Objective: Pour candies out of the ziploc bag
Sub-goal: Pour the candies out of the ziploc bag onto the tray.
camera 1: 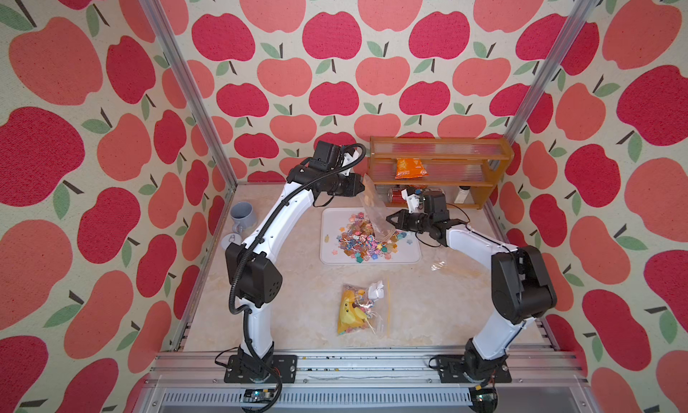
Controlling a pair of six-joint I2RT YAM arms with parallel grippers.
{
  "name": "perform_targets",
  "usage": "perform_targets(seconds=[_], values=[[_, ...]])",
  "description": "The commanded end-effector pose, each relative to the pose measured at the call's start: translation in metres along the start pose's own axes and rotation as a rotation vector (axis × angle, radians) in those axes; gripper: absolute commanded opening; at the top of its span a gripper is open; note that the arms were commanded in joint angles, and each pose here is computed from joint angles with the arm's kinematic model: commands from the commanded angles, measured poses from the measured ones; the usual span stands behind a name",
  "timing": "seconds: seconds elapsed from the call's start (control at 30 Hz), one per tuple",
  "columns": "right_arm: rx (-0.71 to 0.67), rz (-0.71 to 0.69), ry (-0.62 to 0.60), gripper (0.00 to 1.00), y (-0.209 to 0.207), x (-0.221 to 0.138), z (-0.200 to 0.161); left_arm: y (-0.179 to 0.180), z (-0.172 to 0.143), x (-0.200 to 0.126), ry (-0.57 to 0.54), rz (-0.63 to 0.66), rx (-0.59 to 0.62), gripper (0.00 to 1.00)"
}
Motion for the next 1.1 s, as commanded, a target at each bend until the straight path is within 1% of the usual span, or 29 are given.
perform_targets(seconds=[0.0,0.07,0.13,0.27,0.4,0.47,0.5,0.53,0.57,0.6,0.67,0.73,0.83,1.07], values=[[-0.034,-0.042,-0.016,0.03,-0.002,-0.017,-0.001,0.006,-0.002,0.008,0.015,0.017,0.012,0.0],[-0.035,-0.045,-0.011,0.03,-0.003,-0.02,-0.004,0.012,-0.006,0.013,0.035,0.012,-0.011,0.0],[-0.045,-0.046,-0.018,0.03,0.001,-0.027,-0.004,0.009,-0.008,0.015,0.038,0.003,-0.007,0.0],[-0.09,-0.083,-0.065,0.03,0.008,-0.048,0.0,0.008,-0.015,0.021,0.055,0.026,0.014,0.0],[-0.123,-0.107,-0.091,0.04,0.015,-0.068,0.002,0.016,-0.026,0.027,0.088,0.049,0.009,0.0],[-0.127,-0.103,-0.106,0.04,0.016,-0.072,0.0,0.023,-0.033,0.031,0.103,0.075,0.002,0.0],[-0.124,-0.094,-0.107,0.04,0.016,-0.072,-0.002,0.026,-0.037,0.033,0.114,0.08,-0.005,0.02],[-0.124,-0.088,-0.107,0.04,0.017,-0.072,-0.003,0.03,-0.042,0.036,0.128,0.082,-0.015,0.08],[-0.12,-0.084,-0.104,0.04,0.016,-0.072,-0.004,0.032,-0.045,0.039,0.138,0.086,-0.025,0.15],[-0.121,-0.08,-0.105,0.04,0.016,-0.072,-0.004,0.036,-0.049,0.041,0.149,0.087,-0.037,0.27],[-0.117,-0.074,-0.107,0.04,0.017,-0.071,-0.004,0.039,-0.054,0.043,0.159,0.08,-0.058,0.36],[-0.118,-0.07,-0.105,0.05,0.015,-0.068,-0.004,0.042,-0.057,0.042,0.15,0.072,-0.075,0.47],[-0.109,-0.067,-0.085,0.05,0.008,-0.055,-0.004,0.048,-0.059,0.04,0.134,0.073,-0.097,0.53],[-0.053,-0.036,-0.021,0.05,-0.011,-0.024,-0.011,0.055,-0.064,0.037,0.127,0.064,-0.127,0.53]])
Point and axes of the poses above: each gripper's point midway between its finger pads, its own x axis out along the fingers, its own y axis along the line the jaws close on, z = x × y, the point moved 3 cm from there along -x, back along the fingers, and after that the axes turned 5 degrees about x, right-handed, at the moved point
